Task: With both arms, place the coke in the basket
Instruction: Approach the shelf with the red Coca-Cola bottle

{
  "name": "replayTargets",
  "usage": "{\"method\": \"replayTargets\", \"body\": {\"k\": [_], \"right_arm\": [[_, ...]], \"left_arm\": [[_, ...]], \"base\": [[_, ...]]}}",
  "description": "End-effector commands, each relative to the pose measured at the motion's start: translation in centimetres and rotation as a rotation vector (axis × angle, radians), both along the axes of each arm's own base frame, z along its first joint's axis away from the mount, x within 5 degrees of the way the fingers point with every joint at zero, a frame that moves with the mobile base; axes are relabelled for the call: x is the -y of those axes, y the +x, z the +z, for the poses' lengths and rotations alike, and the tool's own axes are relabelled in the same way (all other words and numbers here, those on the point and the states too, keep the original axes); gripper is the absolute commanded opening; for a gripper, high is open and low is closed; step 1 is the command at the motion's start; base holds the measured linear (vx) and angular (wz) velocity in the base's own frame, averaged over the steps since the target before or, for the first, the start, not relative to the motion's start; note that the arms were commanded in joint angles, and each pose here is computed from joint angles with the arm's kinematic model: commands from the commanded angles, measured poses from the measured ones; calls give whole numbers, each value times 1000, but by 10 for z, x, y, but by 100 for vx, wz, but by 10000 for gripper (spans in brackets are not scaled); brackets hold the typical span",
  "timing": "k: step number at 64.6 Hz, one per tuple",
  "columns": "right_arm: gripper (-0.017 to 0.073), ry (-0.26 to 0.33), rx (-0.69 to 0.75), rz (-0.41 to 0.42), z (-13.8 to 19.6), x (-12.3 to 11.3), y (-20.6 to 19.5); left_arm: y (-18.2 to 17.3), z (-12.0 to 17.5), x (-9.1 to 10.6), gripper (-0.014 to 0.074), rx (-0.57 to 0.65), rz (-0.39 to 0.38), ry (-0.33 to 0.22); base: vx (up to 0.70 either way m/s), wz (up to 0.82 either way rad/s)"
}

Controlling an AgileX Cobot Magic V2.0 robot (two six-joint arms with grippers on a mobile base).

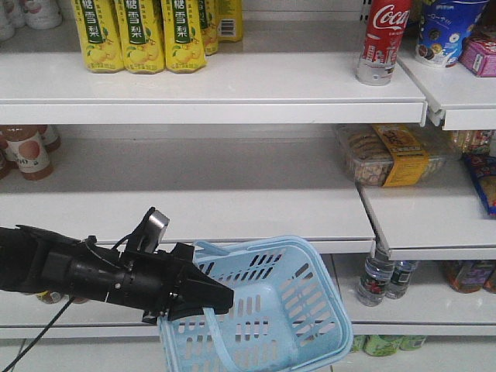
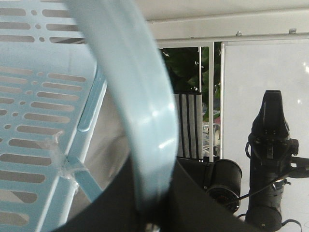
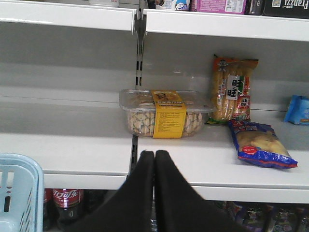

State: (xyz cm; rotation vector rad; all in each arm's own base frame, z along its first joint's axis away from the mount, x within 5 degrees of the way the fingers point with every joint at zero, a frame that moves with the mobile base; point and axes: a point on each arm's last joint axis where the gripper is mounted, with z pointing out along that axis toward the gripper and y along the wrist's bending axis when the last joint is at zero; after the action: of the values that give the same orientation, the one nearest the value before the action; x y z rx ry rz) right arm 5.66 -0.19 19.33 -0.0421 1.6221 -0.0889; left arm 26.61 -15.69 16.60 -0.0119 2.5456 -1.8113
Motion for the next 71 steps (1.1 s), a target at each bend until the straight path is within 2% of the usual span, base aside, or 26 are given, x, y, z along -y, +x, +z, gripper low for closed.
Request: {"method": "replayTargets", "body": {"k": [1, 71], "right_arm": [[-10, -12, 82, -2, 5, 0, -1], [-10, -12, 82, -2, 5, 0, -1]], "left_arm": [[-2, 29, 5, -6, 49, -17, -134], [-2, 29, 5, -6, 49, -17, -134]], "base": [[4, 7], [3, 1]]}}
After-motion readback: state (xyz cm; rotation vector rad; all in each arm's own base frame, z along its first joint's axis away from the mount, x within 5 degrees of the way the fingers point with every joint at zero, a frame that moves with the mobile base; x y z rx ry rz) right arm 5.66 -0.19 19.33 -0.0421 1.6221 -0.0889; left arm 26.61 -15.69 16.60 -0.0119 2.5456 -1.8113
